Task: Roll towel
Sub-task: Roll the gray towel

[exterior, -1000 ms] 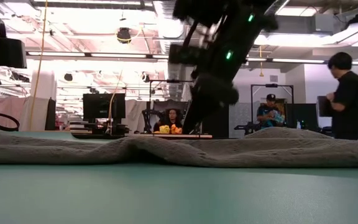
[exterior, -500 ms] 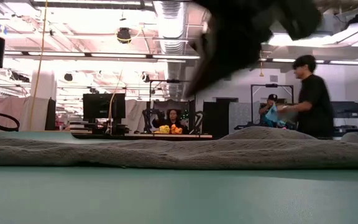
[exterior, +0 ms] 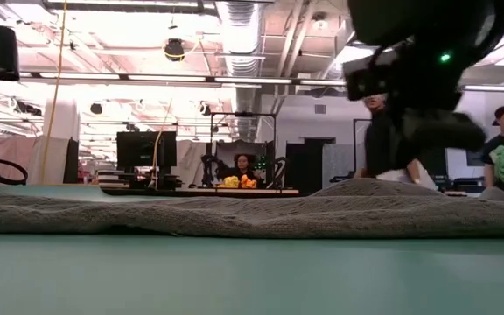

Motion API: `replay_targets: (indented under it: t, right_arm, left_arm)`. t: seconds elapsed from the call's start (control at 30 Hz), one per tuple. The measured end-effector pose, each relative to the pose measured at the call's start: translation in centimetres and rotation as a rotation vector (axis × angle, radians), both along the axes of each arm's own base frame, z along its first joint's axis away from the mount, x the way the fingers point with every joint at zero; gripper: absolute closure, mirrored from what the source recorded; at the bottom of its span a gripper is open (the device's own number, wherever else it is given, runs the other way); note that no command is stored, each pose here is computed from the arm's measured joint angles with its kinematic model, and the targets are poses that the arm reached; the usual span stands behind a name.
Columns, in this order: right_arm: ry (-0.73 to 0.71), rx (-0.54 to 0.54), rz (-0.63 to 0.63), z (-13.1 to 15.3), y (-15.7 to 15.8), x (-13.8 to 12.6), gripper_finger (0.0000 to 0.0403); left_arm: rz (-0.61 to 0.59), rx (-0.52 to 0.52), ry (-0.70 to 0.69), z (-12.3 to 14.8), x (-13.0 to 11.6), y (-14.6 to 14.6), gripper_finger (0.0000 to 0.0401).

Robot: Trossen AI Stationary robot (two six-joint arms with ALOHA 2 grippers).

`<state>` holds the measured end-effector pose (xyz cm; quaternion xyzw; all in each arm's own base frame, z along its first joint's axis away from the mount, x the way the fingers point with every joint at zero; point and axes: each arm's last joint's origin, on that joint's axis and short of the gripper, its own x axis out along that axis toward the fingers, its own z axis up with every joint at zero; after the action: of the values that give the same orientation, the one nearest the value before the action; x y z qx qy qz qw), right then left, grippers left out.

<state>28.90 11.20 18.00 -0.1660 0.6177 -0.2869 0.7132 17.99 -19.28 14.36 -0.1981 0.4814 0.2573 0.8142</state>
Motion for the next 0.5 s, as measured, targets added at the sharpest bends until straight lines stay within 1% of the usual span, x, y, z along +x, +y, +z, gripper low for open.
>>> replay_targets:
  t: [0.1, 0.2, 0.27, 0.4, 0.5]
  right_arm:
    - [-0.010, 0.043, -0.078, 1.1, -1.1, -1.7, 0.0327]
    - [-0.040, 0.103, -0.225, 1.8, -2.2, -4.3, 0.0303]
    - [-0.076, 0.140, -0.348, 2.0, -2.8, -6.5, 0.0280]
    - [-0.133, 0.290, -0.556, 1.6, -3.8, -10.3, 0.0228]
    - [-0.242, 0.364, -0.627, 0.8, -4.5, -11.8, 0.0201]
  left_arm:
    - [-0.017, -0.001, -0.005, 0.0, -0.1, -0.2, 0.0401]
    - [-0.022, -0.003, -0.007, 0.0, -0.2, -0.3, 0.0401]
    - [-0.022, -0.004, -0.012, 0.0, -0.2, -0.4, 0.0401]
    - [-0.033, 0.010, -0.021, 0.1, -0.1, -0.3, 0.0401]
    - [-0.035, 0.023, -0.045, 0.1, 0.0, -0.4, 0.0401]
